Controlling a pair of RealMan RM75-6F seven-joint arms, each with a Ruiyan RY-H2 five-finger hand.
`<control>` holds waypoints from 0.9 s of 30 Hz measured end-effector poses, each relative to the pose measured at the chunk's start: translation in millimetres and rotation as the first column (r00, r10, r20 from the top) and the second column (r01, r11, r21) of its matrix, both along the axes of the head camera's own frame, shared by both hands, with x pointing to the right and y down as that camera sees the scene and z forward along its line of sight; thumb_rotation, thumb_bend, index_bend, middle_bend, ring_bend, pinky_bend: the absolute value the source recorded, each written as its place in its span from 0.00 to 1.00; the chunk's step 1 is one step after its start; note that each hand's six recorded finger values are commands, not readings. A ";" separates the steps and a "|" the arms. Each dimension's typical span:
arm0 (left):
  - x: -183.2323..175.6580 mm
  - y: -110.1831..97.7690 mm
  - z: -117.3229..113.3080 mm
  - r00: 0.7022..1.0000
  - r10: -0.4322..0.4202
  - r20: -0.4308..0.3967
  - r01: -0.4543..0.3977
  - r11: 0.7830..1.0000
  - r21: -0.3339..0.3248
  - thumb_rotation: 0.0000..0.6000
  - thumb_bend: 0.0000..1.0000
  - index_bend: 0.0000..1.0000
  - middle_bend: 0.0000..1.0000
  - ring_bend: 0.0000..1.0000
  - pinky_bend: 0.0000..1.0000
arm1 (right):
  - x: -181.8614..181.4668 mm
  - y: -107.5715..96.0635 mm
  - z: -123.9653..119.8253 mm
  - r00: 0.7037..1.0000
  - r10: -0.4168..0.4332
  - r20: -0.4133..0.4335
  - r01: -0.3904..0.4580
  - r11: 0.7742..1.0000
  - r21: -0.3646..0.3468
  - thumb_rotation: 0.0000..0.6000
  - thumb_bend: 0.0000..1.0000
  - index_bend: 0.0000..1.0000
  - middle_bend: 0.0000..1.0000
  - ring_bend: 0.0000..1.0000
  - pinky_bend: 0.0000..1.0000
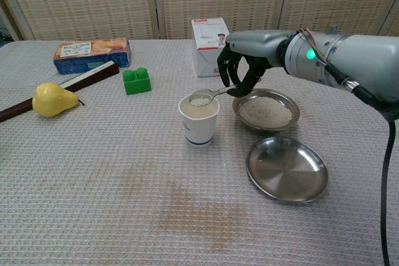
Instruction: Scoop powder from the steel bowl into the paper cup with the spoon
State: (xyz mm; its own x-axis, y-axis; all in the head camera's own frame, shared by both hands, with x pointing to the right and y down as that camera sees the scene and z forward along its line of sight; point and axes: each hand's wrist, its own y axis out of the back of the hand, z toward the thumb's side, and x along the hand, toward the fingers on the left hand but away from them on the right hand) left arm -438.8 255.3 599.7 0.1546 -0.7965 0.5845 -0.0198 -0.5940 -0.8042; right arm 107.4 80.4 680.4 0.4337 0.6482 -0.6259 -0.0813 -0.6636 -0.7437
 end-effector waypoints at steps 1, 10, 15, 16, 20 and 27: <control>0.1 0.0 0.0 1.000 0.000 -0.001 0.000 1.000 -0.001 1.00 0.42 0.00 0.00 0.00 0.08 | -1.7 0.6 -1.2 1.000 -0.013 -0.006 0.013 1.000 0.013 1.00 0.35 0.95 0.60 0.25 0.03; 3.2 1.4 -2.6 1.000 0.011 -0.018 -0.011 1.000 -0.002 1.00 0.42 0.00 0.00 0.00 0.08 | -12.4 12.8 -12.5 0.987 -0.147 -0.066 0.155 0.976 0.150 1.00 0.35 0.95 0.60 0.25 0.03; 3.2 1.6 -2.6 1.000 0.011 -0.018 -0.011 1.000 -0.004 1.00 0.42 0.00 0.00 0.00 0.08 | -14.7 19.0 -13.3 0.961 -0.230 -0.153 0.261 0.937 0.232 1.00 0.35 0.95 0.60 0.25 0.03; 3.0 1.6 -2.6 1.000 0.011 -0.018 -0.011 1.000 -0.003 1.00 0.42 0.00 0.00 0.00 0.08 | -15.3 19.5 -13.8 0.955 -0.243 -0.168 0.279 0.928 0.246 1.00 0.35 0.96 0.60 0.25 0.03; 2.9 1.6 -2.1 1.000 0.011 -0.019 -0.011 1.000 -0.005 1.00 0.42 0.00 0.00 0.00 0.08 | -18.8 20.8 -16.9 0.920 -0.303 -0.248 0.372 0.874 0.313 1.00 0.35 0.96 0.61 0.25 0.03; 2.7 1.5 -2.0 1.000 0.012 -0.020 -0.012 1.000 -0.006 1.00 0.42 0.00 0.00 0.00 0.08 | -27.4 23.1 -28.6 0.831 -0.395 -0.391 0.549 0.692 0.468 1.00 0.35 0.96 0.61 0.26 0.04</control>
